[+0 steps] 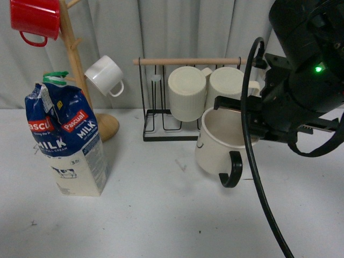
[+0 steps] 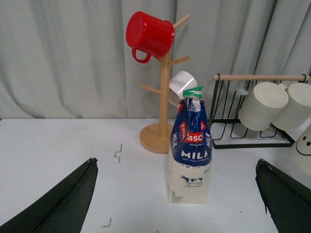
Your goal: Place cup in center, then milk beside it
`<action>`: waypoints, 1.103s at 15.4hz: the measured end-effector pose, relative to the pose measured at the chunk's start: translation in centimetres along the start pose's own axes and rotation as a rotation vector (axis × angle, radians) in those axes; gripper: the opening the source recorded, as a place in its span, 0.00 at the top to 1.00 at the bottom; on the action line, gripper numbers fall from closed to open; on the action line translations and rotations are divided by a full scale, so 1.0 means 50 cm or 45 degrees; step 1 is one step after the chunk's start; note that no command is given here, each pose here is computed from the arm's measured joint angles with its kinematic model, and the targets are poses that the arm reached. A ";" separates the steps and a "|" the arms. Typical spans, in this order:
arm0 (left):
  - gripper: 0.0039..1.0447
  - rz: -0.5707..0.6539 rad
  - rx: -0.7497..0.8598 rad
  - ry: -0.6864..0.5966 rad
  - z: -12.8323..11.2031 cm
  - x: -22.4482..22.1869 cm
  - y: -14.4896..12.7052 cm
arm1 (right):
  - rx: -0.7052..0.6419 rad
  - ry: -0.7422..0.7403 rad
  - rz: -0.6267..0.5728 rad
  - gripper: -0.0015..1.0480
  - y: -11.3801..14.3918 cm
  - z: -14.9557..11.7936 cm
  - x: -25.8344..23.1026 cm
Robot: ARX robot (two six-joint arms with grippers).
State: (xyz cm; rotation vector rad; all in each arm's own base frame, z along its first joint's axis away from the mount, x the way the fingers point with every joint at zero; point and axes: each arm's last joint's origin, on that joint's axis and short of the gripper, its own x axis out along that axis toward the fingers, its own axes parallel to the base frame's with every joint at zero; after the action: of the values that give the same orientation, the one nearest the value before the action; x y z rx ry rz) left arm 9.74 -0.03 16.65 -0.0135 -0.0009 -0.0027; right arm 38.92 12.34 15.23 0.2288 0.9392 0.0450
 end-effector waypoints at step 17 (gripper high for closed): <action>0.06 0.000 0.000 0.000 0.000 0.000 0.000 | -0.064 0.121 -0.060 0.97 0.035 -0.070 0.053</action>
State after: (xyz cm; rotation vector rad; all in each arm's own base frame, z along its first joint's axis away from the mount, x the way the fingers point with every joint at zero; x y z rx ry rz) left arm 9.74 -0.03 16.65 -0.0132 -0.0009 -0.0027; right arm 37.76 15.01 11.49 0.1592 1.0363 0.0360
